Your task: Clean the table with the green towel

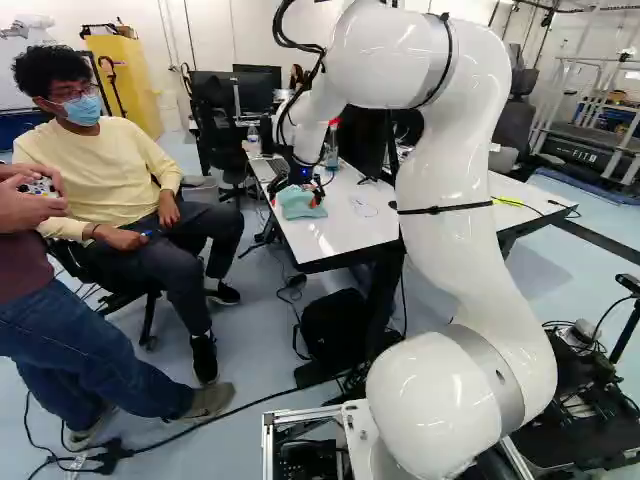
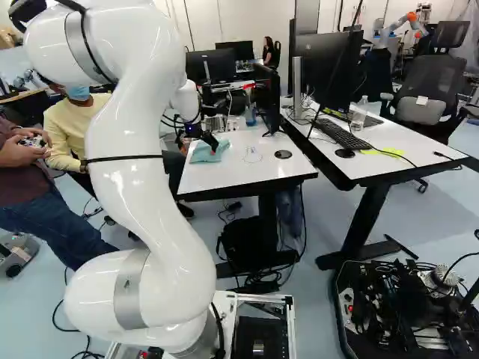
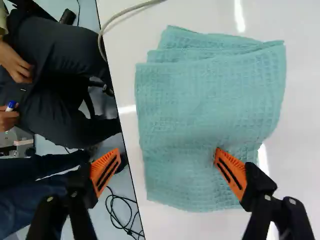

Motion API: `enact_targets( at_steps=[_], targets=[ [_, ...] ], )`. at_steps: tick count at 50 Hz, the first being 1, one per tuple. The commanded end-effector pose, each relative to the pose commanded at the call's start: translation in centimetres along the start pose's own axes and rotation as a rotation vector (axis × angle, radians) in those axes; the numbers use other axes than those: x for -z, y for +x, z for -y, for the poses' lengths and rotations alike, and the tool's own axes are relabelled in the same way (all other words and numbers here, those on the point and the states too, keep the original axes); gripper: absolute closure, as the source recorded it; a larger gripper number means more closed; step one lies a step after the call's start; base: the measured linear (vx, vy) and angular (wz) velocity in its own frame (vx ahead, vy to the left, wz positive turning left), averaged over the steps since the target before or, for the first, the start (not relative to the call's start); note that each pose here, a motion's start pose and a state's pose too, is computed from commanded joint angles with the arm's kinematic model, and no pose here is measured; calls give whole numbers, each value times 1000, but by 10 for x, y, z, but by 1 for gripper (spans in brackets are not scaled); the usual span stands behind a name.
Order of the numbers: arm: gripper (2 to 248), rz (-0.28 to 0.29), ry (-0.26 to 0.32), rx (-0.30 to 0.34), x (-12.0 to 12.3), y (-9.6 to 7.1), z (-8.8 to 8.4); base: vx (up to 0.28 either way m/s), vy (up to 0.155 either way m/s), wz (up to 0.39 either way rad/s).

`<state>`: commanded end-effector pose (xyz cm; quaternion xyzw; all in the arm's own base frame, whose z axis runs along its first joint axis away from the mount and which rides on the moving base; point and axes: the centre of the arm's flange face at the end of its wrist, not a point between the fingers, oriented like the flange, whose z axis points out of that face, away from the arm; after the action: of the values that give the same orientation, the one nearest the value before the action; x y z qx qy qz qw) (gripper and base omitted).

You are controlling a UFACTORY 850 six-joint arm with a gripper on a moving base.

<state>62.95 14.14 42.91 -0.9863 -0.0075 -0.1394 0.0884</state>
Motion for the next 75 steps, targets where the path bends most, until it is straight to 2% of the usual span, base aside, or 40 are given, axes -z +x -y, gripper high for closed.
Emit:
enact_targets(
  at_steps=[40,75],
  targets=[
    [3,-1,0,0,1,0,0,0,0,0],
    [3,-65,14,7,49,0,6,0,0,0]
  ],
)
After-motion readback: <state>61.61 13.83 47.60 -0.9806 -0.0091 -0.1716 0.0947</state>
